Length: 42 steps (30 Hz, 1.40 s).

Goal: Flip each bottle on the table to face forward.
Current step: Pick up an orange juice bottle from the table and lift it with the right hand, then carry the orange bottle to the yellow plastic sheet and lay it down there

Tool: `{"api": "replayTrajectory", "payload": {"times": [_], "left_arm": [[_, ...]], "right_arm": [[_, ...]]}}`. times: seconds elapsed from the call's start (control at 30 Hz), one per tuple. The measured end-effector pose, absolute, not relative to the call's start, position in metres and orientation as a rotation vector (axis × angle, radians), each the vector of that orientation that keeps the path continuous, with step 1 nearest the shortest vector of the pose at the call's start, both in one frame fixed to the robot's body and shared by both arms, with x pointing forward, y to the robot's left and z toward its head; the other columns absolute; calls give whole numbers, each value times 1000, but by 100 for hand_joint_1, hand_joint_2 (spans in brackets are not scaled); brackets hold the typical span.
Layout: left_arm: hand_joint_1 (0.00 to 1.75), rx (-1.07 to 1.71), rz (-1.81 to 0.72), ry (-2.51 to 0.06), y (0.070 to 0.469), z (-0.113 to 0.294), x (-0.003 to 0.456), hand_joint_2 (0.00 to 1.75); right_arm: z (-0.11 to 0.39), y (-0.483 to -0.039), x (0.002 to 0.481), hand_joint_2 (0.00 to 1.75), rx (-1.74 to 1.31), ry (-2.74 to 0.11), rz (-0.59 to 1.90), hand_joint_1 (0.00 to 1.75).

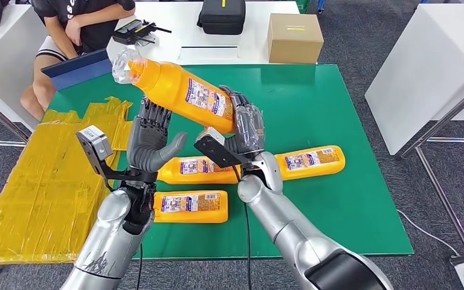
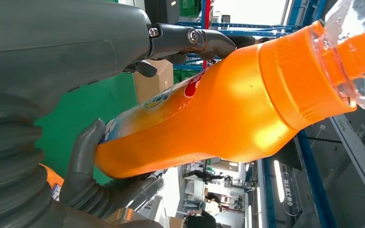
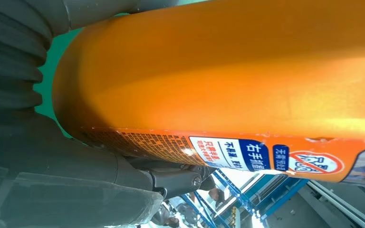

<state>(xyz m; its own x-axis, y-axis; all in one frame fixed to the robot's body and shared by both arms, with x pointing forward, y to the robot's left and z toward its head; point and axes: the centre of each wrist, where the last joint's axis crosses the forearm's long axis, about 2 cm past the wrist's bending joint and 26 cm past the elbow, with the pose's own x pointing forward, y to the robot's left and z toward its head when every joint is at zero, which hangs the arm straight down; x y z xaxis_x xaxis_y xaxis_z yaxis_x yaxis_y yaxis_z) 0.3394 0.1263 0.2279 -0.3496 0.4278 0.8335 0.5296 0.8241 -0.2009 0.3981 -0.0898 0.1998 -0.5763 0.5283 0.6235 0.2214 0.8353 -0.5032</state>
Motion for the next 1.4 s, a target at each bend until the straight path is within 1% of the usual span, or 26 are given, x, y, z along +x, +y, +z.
{"api": "replayTrajectory", "payload": {"times": [0.23,0.53,1.1,1.4], "left_arm": [[0,-749,-101,-1986,124,230,343,175],[0,-767,-84,-1975,123,228,344,175],[0,-793,-9,-1907,121,221,347,175],[0,-787,17,-1885,125,217,348,175]], "right_arm": [[204,-73,394,175,-466,-2156,437,175],[207,-60,389,175,-433,-2151,468,175],[190,-40,366,175,-476,-2097,665,175],[185,-33,360,175,-452,-2085,702,175]]}}
